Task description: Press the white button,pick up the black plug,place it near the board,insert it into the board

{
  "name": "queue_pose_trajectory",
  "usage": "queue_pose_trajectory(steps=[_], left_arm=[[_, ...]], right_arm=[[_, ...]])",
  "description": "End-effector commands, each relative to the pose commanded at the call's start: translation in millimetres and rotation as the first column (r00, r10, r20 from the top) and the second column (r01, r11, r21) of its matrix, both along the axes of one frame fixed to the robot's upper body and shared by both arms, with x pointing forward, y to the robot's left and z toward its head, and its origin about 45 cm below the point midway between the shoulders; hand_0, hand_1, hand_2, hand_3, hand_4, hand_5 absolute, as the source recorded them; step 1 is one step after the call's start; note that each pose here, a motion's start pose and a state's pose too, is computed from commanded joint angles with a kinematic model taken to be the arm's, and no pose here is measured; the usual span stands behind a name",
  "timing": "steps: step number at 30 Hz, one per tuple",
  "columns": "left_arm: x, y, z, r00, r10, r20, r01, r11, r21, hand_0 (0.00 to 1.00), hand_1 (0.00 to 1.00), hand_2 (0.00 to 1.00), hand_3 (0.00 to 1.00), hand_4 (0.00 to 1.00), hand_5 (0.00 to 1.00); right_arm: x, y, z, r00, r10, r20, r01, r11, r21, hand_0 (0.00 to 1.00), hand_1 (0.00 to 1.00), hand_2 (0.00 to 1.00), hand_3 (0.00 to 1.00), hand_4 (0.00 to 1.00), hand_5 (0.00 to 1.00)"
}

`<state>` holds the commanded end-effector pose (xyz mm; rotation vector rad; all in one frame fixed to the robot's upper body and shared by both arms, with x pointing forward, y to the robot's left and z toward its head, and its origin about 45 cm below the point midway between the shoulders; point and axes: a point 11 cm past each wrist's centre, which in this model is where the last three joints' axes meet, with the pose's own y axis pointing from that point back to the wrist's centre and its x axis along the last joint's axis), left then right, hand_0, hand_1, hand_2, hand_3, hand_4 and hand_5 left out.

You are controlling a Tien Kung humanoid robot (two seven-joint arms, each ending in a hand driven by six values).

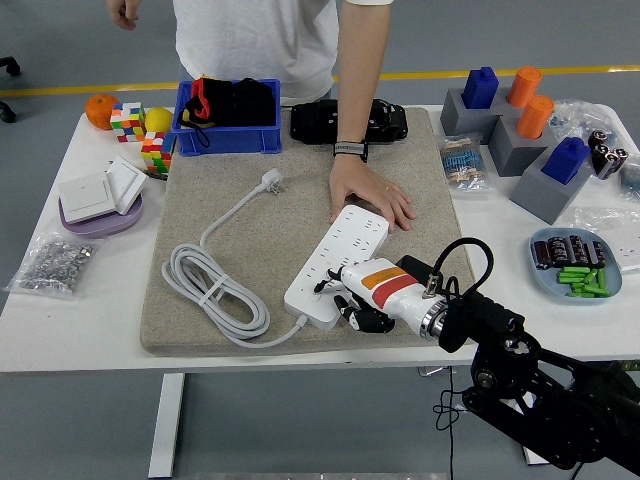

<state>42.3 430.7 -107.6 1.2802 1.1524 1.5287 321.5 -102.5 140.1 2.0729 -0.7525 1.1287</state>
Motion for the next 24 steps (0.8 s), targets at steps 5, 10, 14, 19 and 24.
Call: queue_pose_trajectory(steps=[5,10,14,19,24], left_arm=[[-0.8,0,-0.2,1.000,0.000,-0.002,0.000,1.000,-0.001,0.706,0.665,0.585,0.680,0.664,0.262],[0.1,0,-0.1,1.000,-0.002,0.000,0.002,1.000,-0.001,0.707,0.665,0.584,0.679,0.664,0.263],[0.9,0,0.0,1.000,-0.005,0.000,0.005,1.000,0.000,0.707,0.665,0.584,0.679,0.664,0.263],[0.5,0,0.0,1.000,-0.007,-0.002,0.007,1.000,0.000,0.706,0.664,0.585,0.679,0.665,0.263],[0.2,-1,-0.2,1.000,-0.008,-0.002,0.008,1.000,-0.001,0.706,0.664,0.585,0.679,0.665,0.263]], right_arm=[[-2.5,0,-3.1,1.000,0.002,-0.010,-0.002,1.000,-0.004,0.002,0.002,0.080,0.673,0.337,0.002],[-4.4,0,-4.3,1.000,0.002,-0.022,-0.002,1.000,0.003,0.002,0.002,0.080,0.670,0.339,0.002],[-4.6,1,-3.8,1.000,0.002,-0.022,-0.001,1.000,0.006,0.002,0.002,0.080,0.670,0.339,0.002],[-5.4,1,-4.3,1.000,0.001,-0.025,-0.001,1.000,0.011,0.002,0.002,0.080,0.669,0.339,0.002],[-6.6,-3,-15.6,0.999,-0.003,-0.037,0.002,1.000,-0.018,0.002,0.002,0.080,0.666,0.334,0.002]])
